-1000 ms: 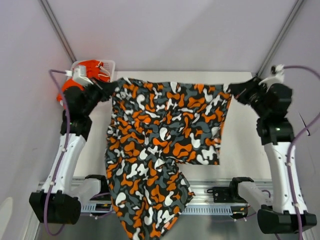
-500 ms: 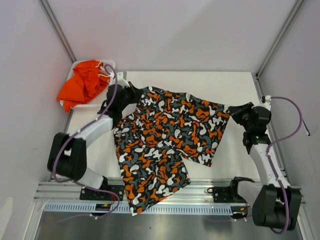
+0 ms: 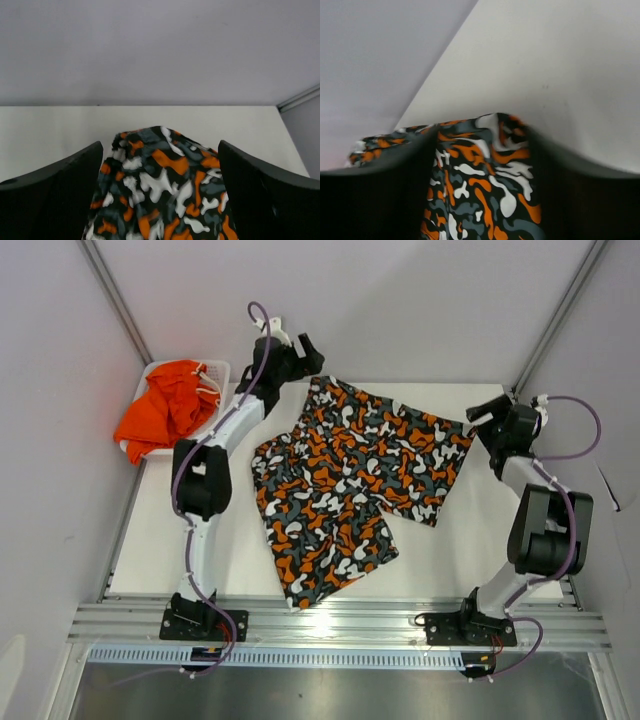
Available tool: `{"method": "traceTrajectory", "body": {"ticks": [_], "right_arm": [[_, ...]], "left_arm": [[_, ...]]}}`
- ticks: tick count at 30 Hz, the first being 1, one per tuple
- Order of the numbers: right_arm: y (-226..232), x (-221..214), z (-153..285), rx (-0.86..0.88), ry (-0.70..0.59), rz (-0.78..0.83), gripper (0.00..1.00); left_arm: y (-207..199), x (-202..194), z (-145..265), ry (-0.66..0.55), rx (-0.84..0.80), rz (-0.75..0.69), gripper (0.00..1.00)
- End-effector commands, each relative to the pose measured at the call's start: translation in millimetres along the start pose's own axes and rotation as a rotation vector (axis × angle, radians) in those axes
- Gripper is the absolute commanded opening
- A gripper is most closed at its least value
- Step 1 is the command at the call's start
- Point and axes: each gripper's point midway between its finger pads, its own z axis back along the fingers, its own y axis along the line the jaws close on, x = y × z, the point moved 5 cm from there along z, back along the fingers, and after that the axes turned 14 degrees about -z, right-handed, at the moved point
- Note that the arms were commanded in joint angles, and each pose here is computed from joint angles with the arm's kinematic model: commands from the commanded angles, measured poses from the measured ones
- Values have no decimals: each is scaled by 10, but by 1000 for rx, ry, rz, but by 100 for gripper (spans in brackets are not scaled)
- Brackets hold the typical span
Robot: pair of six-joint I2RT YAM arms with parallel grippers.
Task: Fold and stack the shorts
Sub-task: Flatten the shorts out
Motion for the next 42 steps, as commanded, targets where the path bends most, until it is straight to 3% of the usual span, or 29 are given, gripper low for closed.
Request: {"method": "traceTrajectory", "body": {"ticks": [1, 2, 3, 4, 7, 9, 10, 13, 19, 25, 29, 36, 42], "right_arm": [[310, 257, -196, -68, -32, 43, 99], [322, 261, -210, -181, -29, 108, 100], [353, 234, -183, -190, -16, 139, 100], [362, 197, -136, -193, -7, 158, 99], [463, 24, 192, -129, 20, 218, 100], [645, -137, 460, -47, 54, 284, 98], [569, -270, 544, -47, 90, 302, 94], [667, -807, 897, 57, 247, 383, 87], [815, -1797, 1678, 216, 433, 561, 67], [669, -2886, 2442, 308, 656, 826, 62], [427, -3388, 2745, 292, 733, 964, 59], [105, -3984, 3395, 325, 831, 1142, 60], [-16, -4300, 3562, 323, 875, 1201, 59]], "left_arm": [[-28, 447, 3, 79, 66, -41, 99], [6, 431, 48, 102, 93, -53, 99], [-39, 671, 235, 69, 105, -61, 99], [84, 386, 322, 128, 158, -56, 99], [98, 706, 833, 5, 183, -2, 99], [200, 407, 1045, 53, 197, 37, 99], [211, 555, 1208, 16, 202, 56, 99], [384, 368, 1379, 78, 266, 68, 99], [638, -53, 1531, 211, 335, 109, 95], [768, -424, 1738, 286, 378, 122, 93], [843, -586, 1804, 299, 362, 116, 91], [842, -840, 1852, 279, 289, 141, 87], [926, -965, 1803, 290, 266, 129, 86]]}}
